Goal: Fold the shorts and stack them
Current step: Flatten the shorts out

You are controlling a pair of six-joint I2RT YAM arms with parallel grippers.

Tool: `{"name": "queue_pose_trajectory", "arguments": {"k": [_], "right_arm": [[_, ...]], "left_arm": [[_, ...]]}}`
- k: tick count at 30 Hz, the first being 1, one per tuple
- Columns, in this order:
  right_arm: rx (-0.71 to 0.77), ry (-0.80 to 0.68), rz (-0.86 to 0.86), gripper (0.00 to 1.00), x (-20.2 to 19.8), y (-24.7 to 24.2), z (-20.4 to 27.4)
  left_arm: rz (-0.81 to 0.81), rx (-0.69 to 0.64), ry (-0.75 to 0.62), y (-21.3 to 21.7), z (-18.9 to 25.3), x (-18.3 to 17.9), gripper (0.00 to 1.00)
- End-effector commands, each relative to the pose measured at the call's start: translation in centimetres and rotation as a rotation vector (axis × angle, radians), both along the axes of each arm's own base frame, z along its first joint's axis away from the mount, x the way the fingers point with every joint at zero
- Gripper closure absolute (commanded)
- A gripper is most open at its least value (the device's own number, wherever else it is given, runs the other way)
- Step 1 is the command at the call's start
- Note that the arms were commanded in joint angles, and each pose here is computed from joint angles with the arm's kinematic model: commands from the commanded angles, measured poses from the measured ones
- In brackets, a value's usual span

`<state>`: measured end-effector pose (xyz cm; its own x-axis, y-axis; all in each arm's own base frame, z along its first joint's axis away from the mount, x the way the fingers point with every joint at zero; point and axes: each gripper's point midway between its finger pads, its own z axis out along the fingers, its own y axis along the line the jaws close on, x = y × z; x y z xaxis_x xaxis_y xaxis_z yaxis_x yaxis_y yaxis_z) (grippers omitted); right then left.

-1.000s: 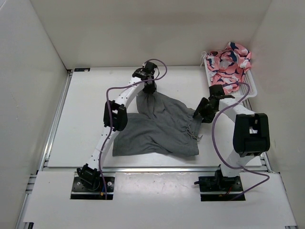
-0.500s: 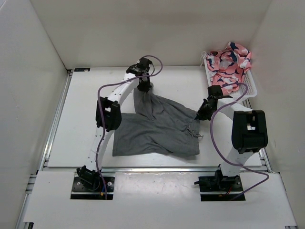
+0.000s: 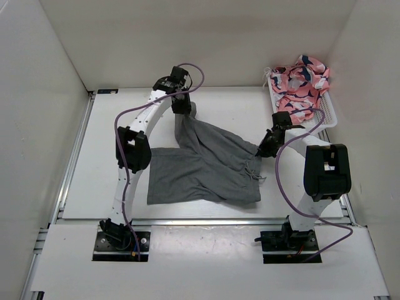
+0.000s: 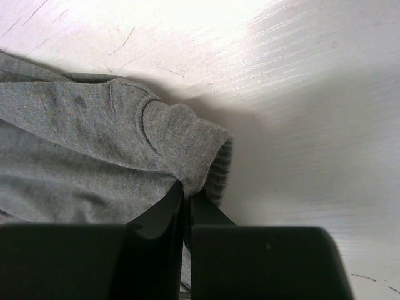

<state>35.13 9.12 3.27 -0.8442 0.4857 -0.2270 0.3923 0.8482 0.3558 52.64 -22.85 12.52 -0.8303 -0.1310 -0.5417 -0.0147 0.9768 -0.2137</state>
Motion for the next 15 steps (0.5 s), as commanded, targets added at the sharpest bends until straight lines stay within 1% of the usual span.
{"name": "queue_pose_trajectory", "arguments": {"k": [1,2,4,5,11,13,15], "right_arm": [[-0.006,-0.062,0.007,1.0,1.1,0.3,1.7],[-0.006,-0.062,0.007,1.0,1.1,0.3,1.7],[-0.006,-0.062,0.007,1.0,1.1,0.3,1.7],[-0.006,-0.062,0.007,1.0,1.1,0.3,1.7],[-0.005,-0.071,0.007,1.0,1.2,0.3,2.0],[-0.005,-0.071,0.007,1.0,1.2,0.3,2.0],[-0.007,-0.082,0.015,1.0,1.2,0.3,2.3]], "left_arm": [[-0.019,-0.053,0.019,-0.4,0.4,-0.3,0.54],[-0.025,-0.058,0.032,-0.6,-0.2,-0.4,0.6],[-0.011,-0.057,0.032,-0.5,-0.2,-0.3,0.9],[-0.011,-0.053,0.041,-0.5,-0.8,-0.3,0.9],[0.023,-0.035,0.043,0.0,-1.2,-0.2,0.9],[0.029,-0.032,0.027,0.3,-0.2,-0.3,0.9],[0.079,0.008,0.025,2.0,0.0,-0.5,0.9]]}}
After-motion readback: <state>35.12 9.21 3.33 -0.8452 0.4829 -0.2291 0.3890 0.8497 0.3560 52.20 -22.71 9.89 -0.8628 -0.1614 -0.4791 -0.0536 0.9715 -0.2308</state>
